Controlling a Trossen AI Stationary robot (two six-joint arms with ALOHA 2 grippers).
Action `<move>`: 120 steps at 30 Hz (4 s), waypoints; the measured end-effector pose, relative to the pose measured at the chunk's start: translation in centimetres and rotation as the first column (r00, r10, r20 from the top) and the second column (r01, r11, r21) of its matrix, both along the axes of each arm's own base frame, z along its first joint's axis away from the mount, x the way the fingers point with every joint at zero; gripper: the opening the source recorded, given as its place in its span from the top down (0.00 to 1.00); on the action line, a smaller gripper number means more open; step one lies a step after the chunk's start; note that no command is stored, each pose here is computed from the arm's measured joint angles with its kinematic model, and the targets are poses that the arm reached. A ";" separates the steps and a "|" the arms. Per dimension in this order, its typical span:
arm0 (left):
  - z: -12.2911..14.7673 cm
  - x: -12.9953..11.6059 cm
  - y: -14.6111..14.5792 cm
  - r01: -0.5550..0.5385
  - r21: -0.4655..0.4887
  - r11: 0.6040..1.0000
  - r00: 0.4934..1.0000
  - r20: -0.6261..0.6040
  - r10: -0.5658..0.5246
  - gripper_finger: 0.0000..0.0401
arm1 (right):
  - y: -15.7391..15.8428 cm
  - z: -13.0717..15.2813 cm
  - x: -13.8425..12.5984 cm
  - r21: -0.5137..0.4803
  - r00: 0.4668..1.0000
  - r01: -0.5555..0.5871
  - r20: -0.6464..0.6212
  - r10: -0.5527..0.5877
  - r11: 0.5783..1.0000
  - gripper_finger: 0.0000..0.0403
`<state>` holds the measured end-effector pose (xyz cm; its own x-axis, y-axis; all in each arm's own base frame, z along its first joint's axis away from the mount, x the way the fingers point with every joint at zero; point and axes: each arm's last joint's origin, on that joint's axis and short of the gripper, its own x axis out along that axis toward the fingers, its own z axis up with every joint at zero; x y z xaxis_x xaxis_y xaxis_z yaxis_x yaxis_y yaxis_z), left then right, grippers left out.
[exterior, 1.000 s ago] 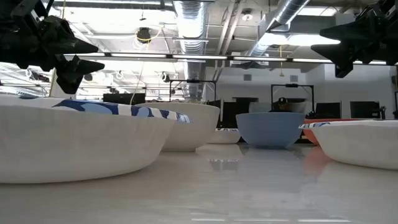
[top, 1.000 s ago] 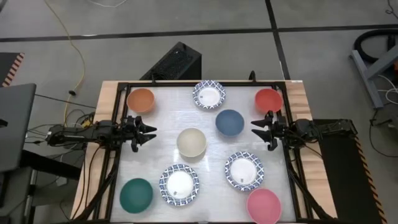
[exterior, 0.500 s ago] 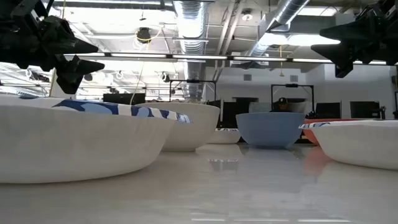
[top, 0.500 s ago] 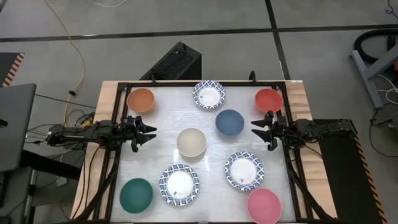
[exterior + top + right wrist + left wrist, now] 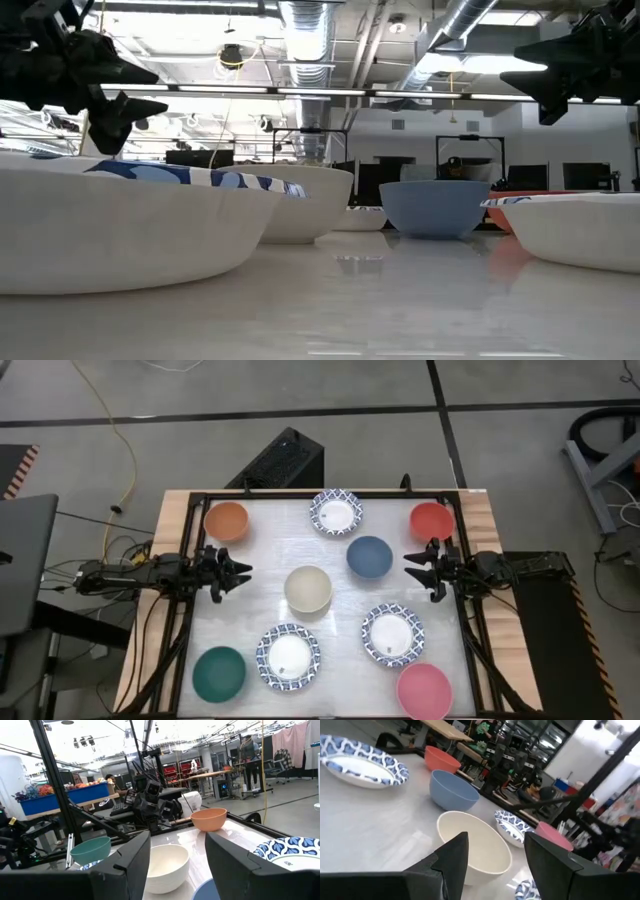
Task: Nest bowls inside each other
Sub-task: Stack the right white and blue bowl on the top white and blue bowl
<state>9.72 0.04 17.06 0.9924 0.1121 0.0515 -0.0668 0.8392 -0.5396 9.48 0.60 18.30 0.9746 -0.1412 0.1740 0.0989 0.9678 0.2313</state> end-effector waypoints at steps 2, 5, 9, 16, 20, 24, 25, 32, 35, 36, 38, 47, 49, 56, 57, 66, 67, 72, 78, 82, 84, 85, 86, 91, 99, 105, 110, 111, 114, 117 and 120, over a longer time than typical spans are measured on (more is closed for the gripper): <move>0.1 0.0 0.1 -0.046 -0.011 0.999 0.999 0.007 0.046 0.54 | 0.0 0.0 0.0 0.000 1.000 0.000 0.000 0.000 1.000 0.48; 0.2 -0.1 0.4 -0.125 -0.032 0.992 0.992 0.021 0.126 0.54 | 0.0 0.0 0.0 -0.016 1.000 0.015 -0.002 -0.015 1.000 0.48; 0.3 -0.1 0.5 -0.182 -0.074 0.980 0.982 0.031 0.185 0.54 | -0.1 0.0 0.0 -0.051 0.999 0.043 -0.008 -0.043 0.998 0.48; 1.2 -0.3 0.7 -0.196 -0.308 0.931 0.965 0.109 0.239 0.54 | -0.1 0.1 0.0 0.287 0.999 -0.022 0.053 0.007 0.958 0.48; 1.8 -0.3 0.4 -0.062 -0.352 0.934 0.975 0.179 0.132 0.54 | -0.2 0.1 -0.1 0.424 0.996 -0.037 0.090 -0.002 0.905 0.48; 3.2 -0.7 0.3 0.049 -0.347 0.937 0.943 0.324 0.071 0.54 | -0.3 1.0 -0.3 0.441 0.983 -0.056 0.180 -0.027 0.896 0.48; 3.6 -0.8 0.2 0.067 -0.344 0.937 0.930 0.361 0.066 0.54 | -0.4 1.3 -0.4 0.443 0.976 -0.056 0.214 -0.044 0.895 0.48; 7.4 -2.1 0.3 0.106 -0.309 0.945 0.883 0.466 0.053 0.54 | -0.6 4.4 -1.5 0.423 0.941 -0.060 0.325 -0.089 0.904 0.48; 10.2 -2.7 0.2 0.109 -0.251 0.962 0.888 0.459 0.019 0.54 | -0.5 6.3 -1.9 0.416 0.940 -0.088 0.336 -0.063 0.905 0.48; 11.3 -2.9 0.2 0.109 -0.229 0.967 0.892 0.452 0.007 0.54 | -0.5 6.9 -2.0 0.412 0.943 -0.095 0.329 -0.051 0.906 0.48; 13.3 -3.0 0.1 0.103 -0.184 0.978 0.908 0.419 -0.016 0.54 | -0.4 8.1 -2.0 0.405 0.959 -0.094 0.282 -0.026 0.910 0.48; 21.4 -1.7 -0.6 0.231 -0.143 0.962 0.973 0.038 -0.228 0.54 | 1.7 14.0 1.3 0.403 0.960 -0.204 -0.094 0.262 0.892 0.48; 22.6 -1.2 -0.7 0.250 -0.137 0.958 0.964 -0.059 -0.260 0.54 | 2.3 14.7 2.2 0.433 0.915 -0.163 -0.271 0.300 0.887 0.49; 25.4 -0.4 -0.9 0.297 -0.064 0.953 0.934 -0.187 -0.304 0.54 | 4.2 14.4 4.9 0.494 0.611 0.071 -0.708 0.353 0.867 0.51; 25.4 -0.4 -0.9 0.298 -0.058 0.953 0.933 -0.192 -0.303 0.54 | 4.4 13.9 5.2 0.499 0.562 0.116 -0.746 0.358 0.859 0.51; 24.8 -0.5 -0.8 0.279 -0.049 0.959 0.922 -0.267 -0.282 0.54 | 5.5 9.6 7.3 0.387 0.163 0.347 -0.922 0.352 0.854 0.41; 24.7 -0.5 -0.8 0.280 -0.047 0.959 0.920 -0.271 -0.282 0.53 | 5.5 9.5 7.6 0.380 0.160 0.343 -0.925 0.345 0.859 0.39; 24.6 -0.5 -0.8 0.268 -0.025 0.963 0.921 -0.288 -0.264 0.48 | 5.0 9.0 8.5 0.337 0.158 0.342 -0.941 0.300 0.877 0.32; 24.5 -0.4 -0.8 0.268 -0.027 0.963 0.919 -0.294 -0.264 0.40 | 3.8 6.7 8.8 0.310 0.164 0.360 -0.950 0.268 0.880 0.31; 23.6 0.0 -0.8 0.266 -0.039 0.963 0.905 -0.334 -0.263 0.36 | 3.4 4.3 8.7 0.321 0.159 0.372 -0.946 0.281 0.871 0.31; 22.7 0.4 -0.8 0.260 -0.058 0.964 0.894 -0.364 -0.263 0.36 | 3.4 3.4 8.7 0.328 0.169 0.365 -0.944 0.285 0.871 0.31; 22.3 0.6 -0.8 0.257 -0.070 0.964 0.888 -0.377 -0.264 0.36 | 3.4 3.0 8.7 0.330 0.172 0.363 -0.943 0.285 0.871 0.31; 21.9 0.7 -0.8 0.253 -0.079 0.964 0.882 -0.391 -0.264 0.36 | 3.4 2.6 8.6 0.331 0.172 0.361 -0.943 0.286 0.872 0.31; 20.0 1.4 -0.8 0.236 -0.118 0.965 0.856 -0.445 -0.264 0.36 | 3.4 1.0 8.5 0.345 0.194 0.349 -0.936 0.293 0.871 0.31; 17.8 2.3 -0.9 0.217 -0.154 0.964 0.820 -0.507 -0.265 0.36 | 3.5 -1.2 8.3 0.350 0.167 0.326 -0.936 0.311 0.878 0.31; 17.7 2.4 -0.8 0.204 -0.126 0.971 0.823 -0.515 -0.239 0.36 | 3.6 -2.2 8.7 0.340 0.143 0.317 -0.940 0.310 0.886 0.36; 17.6 2.4 -0.7 0.169 -0.105 0.980 0.831 -0.520 -0.199 0.36 | 3.8 -2.6 8.8 0.378 0.111 0.338 -0.925 0.363 0.862 0.64; 17.6 2.4 -0.7 0.162 -0.101 0.982 0.833 -0.520 -0.191 0.36 | 3.8 -2.6 8.8 0.397 0.110 0.334 -0.917 0.382 0.855 0.73; 17.6 2.4 -0.6 0.148 -0.080 0.986 0.835 -0.524 -0.168 0.36 | 4.0 -2.2 8.8 0.455 0.121 0.319 -0.890 0.440 0.831 0.94; 17.6 2.4 -0.6 0.143 -0.062 0.988 0.837 -0.526 -0.154 0.36 | 4.0 -1.9 8.6 0.476 0.130 0.347 -0.878 0.461 0.808 0.95; 17.6 2.4 -0.5 0.126 -0.052 0.991 0.839 -0.528 -0.134 0.36 | 4.1 -0.9 8.9 0.498 0.166 0.340 -0.867 0.470 0.798 0.96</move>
